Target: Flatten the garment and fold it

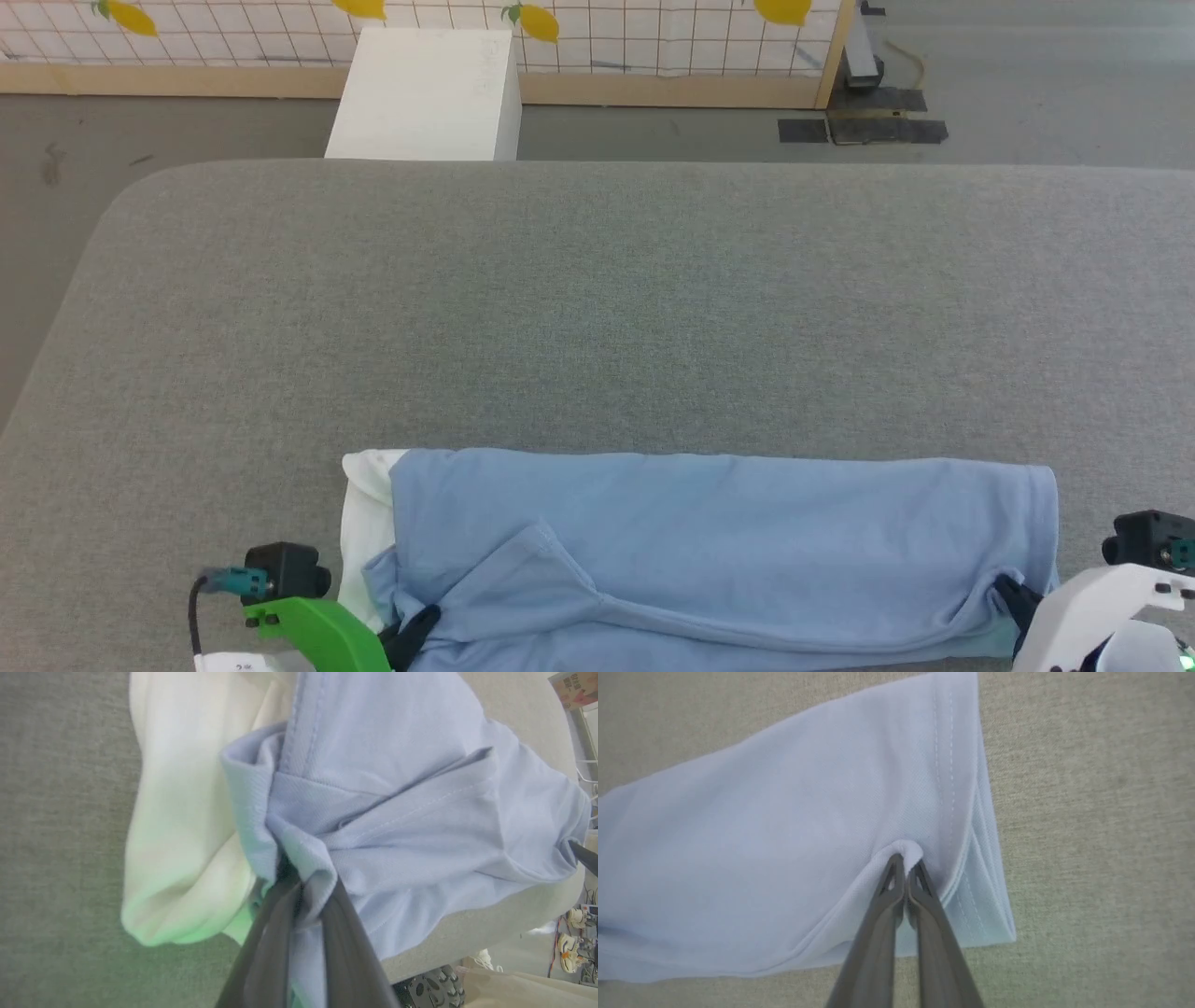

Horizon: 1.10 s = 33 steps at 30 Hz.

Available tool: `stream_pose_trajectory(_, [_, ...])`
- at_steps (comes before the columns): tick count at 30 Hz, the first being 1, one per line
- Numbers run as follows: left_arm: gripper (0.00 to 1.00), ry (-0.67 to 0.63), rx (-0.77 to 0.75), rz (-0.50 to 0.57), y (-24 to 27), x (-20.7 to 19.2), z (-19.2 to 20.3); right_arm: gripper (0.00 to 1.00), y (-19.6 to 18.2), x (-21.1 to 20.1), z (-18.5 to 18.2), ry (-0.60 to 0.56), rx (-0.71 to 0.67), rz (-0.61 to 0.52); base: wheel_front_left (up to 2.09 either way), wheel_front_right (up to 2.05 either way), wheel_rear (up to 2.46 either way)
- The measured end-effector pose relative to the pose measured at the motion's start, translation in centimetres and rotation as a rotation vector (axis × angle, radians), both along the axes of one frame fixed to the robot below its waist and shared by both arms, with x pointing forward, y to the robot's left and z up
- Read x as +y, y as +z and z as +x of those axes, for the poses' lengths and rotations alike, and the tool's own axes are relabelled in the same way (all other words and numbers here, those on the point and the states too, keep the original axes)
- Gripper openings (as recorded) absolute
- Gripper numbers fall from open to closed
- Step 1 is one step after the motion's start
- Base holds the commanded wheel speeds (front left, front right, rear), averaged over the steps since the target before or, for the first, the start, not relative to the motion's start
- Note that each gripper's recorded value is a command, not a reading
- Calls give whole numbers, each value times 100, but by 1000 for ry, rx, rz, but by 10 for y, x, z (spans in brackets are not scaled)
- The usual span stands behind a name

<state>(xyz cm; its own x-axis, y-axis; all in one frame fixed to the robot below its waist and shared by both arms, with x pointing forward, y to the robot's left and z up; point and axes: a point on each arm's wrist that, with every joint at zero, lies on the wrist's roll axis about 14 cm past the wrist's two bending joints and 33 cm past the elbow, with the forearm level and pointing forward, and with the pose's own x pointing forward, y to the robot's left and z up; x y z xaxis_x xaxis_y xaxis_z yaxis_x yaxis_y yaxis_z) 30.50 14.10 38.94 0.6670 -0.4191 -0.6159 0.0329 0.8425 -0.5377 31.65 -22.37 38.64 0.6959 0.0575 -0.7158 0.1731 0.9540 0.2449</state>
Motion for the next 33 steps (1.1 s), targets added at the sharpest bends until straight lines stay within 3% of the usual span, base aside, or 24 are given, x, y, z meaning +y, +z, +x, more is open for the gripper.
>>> stream_pose_trajectory(1, [16, -2, 4, 3, -2, 0, 1, 82, -1, 0, 1, -1, -2, 1, 0, 0, 0])
stream_pose_trajectory(2, [22, -5, 4, 3, -3, -1, 3, 100, -1, 1, 3, -1, -2, 2, 0, 0, 0])
stream_pose_trajectory(3, [39, -8, 4, 2, -3, -2, 4, 100, -2, 0, 3, -2, -1, 3, 0, 0, 0])
stream_pose_trajectory(4, [74, -9, 1, 2, -3, -3, 5, 100, -2, 0, 4, -3, 0, 4, 0, 0, 0])
stream_pose_trajectory(5, [100, -8, -11, -1, -1, -3, 8, 100, -2, 0, 5, -4, -1, 6, 0, 0, 0])
stream_pose_trajectory(8, [100, 7, -58, -11, 8, -2, 15, 100, 2, 2, 7, -4, -9, 22, 0, 0, 0])
stream_pose_trajectory(13, [100, 43, -229, -39, 50, 0, 34, 100, 41, -1, 20, -14, -115, 60, 0, 0, 0])
stream_pose_trajectory(21, [100, 309, -727, 90, 142, 50, 58, 100, 104, -25, 33, -72, -391, -57, 0, 0, 0])
stream_pose_trajectory(28, [100, 401, -941, 262, 171, 59, 43, 100, 105, -31, 34, -87, -462, -145, 0, 0, 0])
stream_pose_trajectory(33, [100, 433, -928, 251, 162, 49, 31, 100, 79, -38, 26, -103, -386, -155, 0, 0, 0])
